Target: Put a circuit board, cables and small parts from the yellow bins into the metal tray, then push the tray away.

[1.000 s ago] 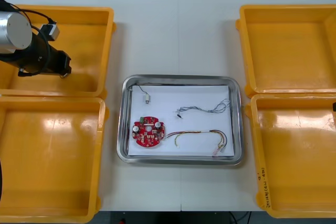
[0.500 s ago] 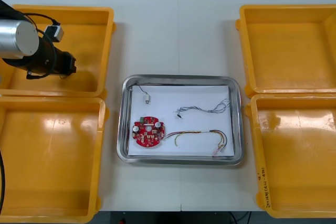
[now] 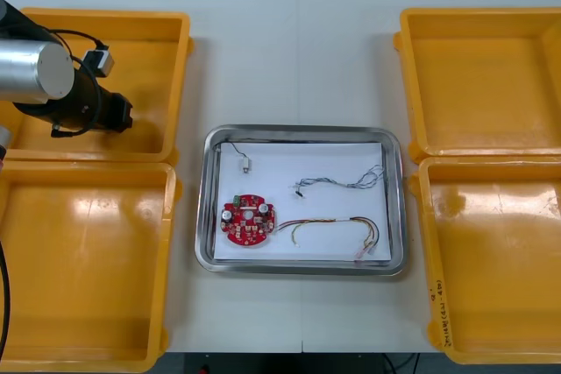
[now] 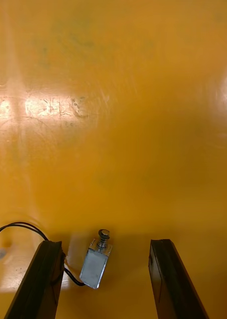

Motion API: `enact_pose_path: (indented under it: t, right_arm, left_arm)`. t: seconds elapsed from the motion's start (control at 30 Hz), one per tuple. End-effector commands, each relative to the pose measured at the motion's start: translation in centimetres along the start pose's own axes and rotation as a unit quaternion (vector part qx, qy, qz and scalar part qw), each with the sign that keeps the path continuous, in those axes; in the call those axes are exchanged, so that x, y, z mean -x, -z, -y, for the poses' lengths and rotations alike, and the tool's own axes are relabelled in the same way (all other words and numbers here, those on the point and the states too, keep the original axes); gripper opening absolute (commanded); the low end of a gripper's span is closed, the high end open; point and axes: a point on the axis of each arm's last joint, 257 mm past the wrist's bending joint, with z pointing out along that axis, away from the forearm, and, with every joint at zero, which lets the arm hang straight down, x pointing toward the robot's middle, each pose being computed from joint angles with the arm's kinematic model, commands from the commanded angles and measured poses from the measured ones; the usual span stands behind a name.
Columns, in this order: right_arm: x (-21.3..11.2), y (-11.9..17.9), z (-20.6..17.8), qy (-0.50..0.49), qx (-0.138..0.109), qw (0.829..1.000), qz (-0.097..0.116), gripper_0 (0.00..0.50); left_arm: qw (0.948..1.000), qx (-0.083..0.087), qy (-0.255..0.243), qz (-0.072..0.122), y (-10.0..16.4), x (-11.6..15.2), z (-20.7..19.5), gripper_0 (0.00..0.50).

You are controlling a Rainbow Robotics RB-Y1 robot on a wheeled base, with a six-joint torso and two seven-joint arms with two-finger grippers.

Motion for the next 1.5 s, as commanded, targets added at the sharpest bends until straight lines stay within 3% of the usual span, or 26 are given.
enact_pose_path:
  t: [0.03, 0.37, 0.4, 0.43, 0.5, 0.87, 1.0, 1.5]
  right_arm:
    - [0.7, 1.7, 0.8, 0.043, -0.018, 0.999, 0.016, 0.500]
    - [0.8, 1.6, 0.2, 0.055, -0.013, 0.998, 0.022, 0.500]
    - [0.8, 1.6, 0.2, 0.056, -0.013, 0.998, 0.023, 0.500]
    - [0.8, 1.6, 0.1, 0.058, -0.012, 0.998, 0.023, 0.500]
    - [0.9, 1.6, 0.1, 0.059, -0.011, 0.998, 0.024, 0.500]
    - [0.8, 1.6, 0.0, 0.067, -0.009, 0.997, 0.024, 0.500]
    - [0.8, 1.6, 0.0, 0.067, -0.009, 0.997, 0.023, 0.500]
    - [0.8, 1.6, -0.2, 0.067, -0.006, 0.997, 0.023, 0.500]
  left_arm:
    - [0.9987, 0.001, 0.052, -0.002, -0.6, -0.5, 0.5, 0.500]
    - [0.9987, 0.005, 0.050, -0.007, -0.9, -0.8, 0.1, 0.500]
    - [0.9987, 0.005, 0.050, -0.007, -0.9, -0.9, 0.1, 0.442]
    - [0.9987, 0.005, 0.050, -0.007, -0.9, -0.8, 0.1, 0.269]
    - [0.9987, 0.006, 0.049, -0.008, -0.9, -0.9, 0.1, 0.002]
    - [0.9988, 0.005, 0.048, -0.007, -0.9, -0.9, 0.1, 0.000]
    - [0.9988, 0.011, 0.045, -0.018, -0.6, -1.2, -0.1, 0.000]
    - [0.9984, 0.014, 0.042, -0.035, 5.5, 0.2, 0.1, 0.000]
